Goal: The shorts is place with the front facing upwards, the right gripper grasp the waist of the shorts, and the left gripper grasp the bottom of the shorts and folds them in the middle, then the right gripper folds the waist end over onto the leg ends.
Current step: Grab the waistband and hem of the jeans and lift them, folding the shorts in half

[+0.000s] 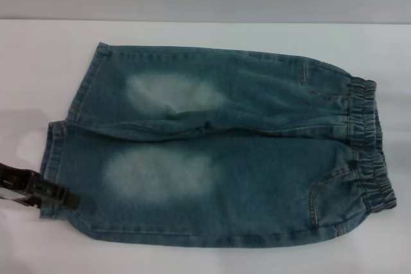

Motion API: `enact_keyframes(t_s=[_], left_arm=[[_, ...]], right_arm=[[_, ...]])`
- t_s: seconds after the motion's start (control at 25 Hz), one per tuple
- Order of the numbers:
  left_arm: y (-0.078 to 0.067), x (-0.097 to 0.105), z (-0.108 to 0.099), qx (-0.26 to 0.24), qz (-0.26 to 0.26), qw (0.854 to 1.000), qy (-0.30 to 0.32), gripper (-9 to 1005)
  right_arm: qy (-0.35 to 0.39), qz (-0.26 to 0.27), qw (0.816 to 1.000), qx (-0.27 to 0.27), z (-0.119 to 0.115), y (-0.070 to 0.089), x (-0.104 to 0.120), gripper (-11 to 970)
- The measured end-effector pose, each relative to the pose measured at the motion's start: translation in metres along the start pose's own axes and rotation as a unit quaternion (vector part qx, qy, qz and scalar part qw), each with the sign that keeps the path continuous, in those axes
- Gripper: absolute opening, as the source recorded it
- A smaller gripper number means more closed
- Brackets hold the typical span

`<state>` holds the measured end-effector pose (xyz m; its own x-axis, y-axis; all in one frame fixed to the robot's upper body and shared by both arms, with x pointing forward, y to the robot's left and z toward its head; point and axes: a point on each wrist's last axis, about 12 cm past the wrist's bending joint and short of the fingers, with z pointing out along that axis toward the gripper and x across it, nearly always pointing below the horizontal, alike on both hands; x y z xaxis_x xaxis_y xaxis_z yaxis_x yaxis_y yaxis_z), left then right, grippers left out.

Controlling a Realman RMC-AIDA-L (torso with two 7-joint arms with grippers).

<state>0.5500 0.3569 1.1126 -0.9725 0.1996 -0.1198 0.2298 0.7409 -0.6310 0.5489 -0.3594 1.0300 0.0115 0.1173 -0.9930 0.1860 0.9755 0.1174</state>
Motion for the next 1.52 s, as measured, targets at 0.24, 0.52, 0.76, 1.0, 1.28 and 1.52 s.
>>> enact_keyframes(t_s=[0.24, 0.52, 0.76, 1.0, 1.28, 1.52], left_arm=[[0.0, 0.002, 0.001, 0.0, 0.001, 1.0, 0.005, 782], [0.002, 0.003, 0.001, -0.001, -0.002, 1.0, 0.002, 730], [0.004, 0.004, 0.001, -0.007, 0.001, 1.0, 0.0, 415], [0.001, 0.004, 0.002, 0.003, 0.001, 1.0, 0.006, 219], [-0.002, 0.002, 0.005, 0.008, 0.0, 1.0, 0.001, 76], [-0.005, -0.004, 0.005, 0.026, 0.004, 0.999, -0.032, 46]], right_arm=[[0.001, 0.0, 1.0, 0.001, -0.001, 0.0, 0.0, 540], [0.0, 0.0, 1.0, 0.001, 0.0, 0.0, 0.0, 540], [0.0, 0.001, 1.0, 0.002, -0.001, -0.001, 0.0, 540], [-0.001, 0.001, 1.0, 0.004, -0.002, -0.004, 0.0, 541], [-0.001, 0.001, 1.0, 0.005, -0.002, -0.005, 0.0, 541], [-0.013, 0.026, 1.0, 0.001, -0.005, -0.019, -0.007, 540]])
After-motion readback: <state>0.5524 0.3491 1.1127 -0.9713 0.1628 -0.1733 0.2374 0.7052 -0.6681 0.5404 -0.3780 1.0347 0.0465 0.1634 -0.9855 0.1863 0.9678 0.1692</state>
